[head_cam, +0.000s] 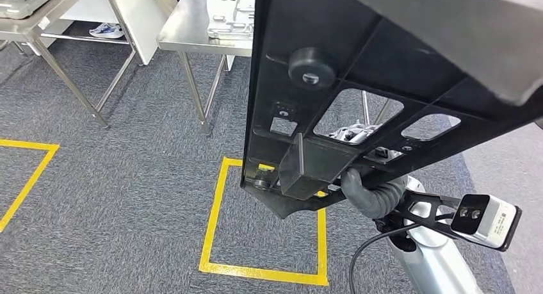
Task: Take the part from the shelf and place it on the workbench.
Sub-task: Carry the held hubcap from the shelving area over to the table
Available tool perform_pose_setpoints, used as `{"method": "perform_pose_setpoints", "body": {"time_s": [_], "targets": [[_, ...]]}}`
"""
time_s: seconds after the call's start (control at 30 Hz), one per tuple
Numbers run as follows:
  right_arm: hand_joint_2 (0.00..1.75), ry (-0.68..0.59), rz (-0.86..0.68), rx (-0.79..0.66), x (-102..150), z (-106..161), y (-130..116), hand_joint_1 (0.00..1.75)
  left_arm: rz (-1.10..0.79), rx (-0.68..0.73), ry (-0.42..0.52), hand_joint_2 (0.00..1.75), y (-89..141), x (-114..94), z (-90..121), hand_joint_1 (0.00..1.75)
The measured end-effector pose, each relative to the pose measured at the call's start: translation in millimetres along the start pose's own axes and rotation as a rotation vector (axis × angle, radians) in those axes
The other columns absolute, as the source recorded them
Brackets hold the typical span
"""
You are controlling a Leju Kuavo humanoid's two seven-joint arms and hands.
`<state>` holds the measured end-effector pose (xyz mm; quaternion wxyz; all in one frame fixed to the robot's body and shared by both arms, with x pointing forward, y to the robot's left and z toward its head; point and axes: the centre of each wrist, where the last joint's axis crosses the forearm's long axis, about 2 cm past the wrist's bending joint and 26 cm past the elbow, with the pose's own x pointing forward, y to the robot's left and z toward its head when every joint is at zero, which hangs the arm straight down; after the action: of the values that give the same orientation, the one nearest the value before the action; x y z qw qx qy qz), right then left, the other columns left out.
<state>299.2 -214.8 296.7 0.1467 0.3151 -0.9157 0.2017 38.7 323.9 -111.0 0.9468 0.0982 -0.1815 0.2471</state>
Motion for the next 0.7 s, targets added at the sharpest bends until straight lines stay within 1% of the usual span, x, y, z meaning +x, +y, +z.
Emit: {"method": "perform_pose_setpoints", "body": {"time_s": [0.27, 0.7], "targets": [[1.75, -0.018, -0.004, -0.002, 0, -10, 1, 1.75, -0.003, 0.001, 0.002, 1.75, 1, 1, 0, 0.00], [1.75, -0.032, -0.010, -0.011, -1, -17, 2, 1.75, -0.006, 0.006, 0.000, 1.75, 3, 1, -1, 0.00]]}}
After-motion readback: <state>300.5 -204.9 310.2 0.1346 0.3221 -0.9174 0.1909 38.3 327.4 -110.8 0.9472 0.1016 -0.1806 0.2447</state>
